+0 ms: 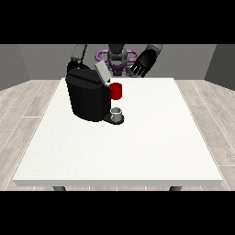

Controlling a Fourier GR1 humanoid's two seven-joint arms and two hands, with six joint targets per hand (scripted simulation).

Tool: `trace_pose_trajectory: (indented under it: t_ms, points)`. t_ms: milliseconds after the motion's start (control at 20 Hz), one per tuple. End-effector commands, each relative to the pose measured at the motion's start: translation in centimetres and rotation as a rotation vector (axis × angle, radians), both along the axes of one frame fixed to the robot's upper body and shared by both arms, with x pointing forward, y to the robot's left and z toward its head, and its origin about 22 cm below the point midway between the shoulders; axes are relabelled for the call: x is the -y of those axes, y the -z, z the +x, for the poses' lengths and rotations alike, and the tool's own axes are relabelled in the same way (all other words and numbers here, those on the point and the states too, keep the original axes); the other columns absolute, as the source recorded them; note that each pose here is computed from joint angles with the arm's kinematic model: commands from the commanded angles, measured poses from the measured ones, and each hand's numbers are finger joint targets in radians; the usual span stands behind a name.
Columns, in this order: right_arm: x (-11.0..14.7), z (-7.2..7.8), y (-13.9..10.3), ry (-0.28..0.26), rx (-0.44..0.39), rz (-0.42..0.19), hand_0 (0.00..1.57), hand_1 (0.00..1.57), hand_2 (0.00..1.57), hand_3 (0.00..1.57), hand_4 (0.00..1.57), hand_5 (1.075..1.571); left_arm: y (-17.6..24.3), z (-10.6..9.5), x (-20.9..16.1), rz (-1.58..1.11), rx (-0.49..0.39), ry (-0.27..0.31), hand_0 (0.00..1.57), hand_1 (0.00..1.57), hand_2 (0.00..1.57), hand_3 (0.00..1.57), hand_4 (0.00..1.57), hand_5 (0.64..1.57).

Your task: Insert the coffee pod into the coffee machine and close the lid

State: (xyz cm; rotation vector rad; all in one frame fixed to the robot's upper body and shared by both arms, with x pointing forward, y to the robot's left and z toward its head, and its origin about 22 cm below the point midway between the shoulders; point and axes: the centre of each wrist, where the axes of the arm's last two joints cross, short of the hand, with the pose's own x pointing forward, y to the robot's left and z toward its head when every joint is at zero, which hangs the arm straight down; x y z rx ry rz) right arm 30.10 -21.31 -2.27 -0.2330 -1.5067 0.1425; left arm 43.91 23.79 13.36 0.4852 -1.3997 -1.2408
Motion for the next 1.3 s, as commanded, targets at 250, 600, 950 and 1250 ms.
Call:
trace_pose_trajectory:
  t_ms: [250,600,950,1250]
  points:
    - [0.1,2.4,-4.5,-0.018,0.086,-0.002,0.0,0.0,0.0,0.0,0.0,1.571,-8.5,1.7,-0.8,-0.1,0.093,-0.106,1.2,1.2,1.24,1.26,0.49,1.571]
    - [1.0,3.2,-4.7,0.027,0.144,0.021,0.0,0.0,0.0,0.0,0.0,1.571,-12.4,1.7,-0.1,-0.038,0.151,-0.049,1.23,1.23,1.28,1.25,0.48,1.571]
    - [-1.1,3.6,-6.8,-0.017,0.179,0.01,0.0,0.0,0.0,0.0,0.1,1.571,-13.0,2.0,-1.4,-0.068,0.181,-0.091,1.26,1.26,1.3,1.24,0.49,1.571]
    - [-0.2,4.6,-7.2,0.029,0.18,0.019,0.0,0.0,0.0,0.0,0.19,1.571,-12.5,2.3,1.5,-0.028,0.17,-0.055,1.17,1.17,1.24,1.22,0.46,1.571]
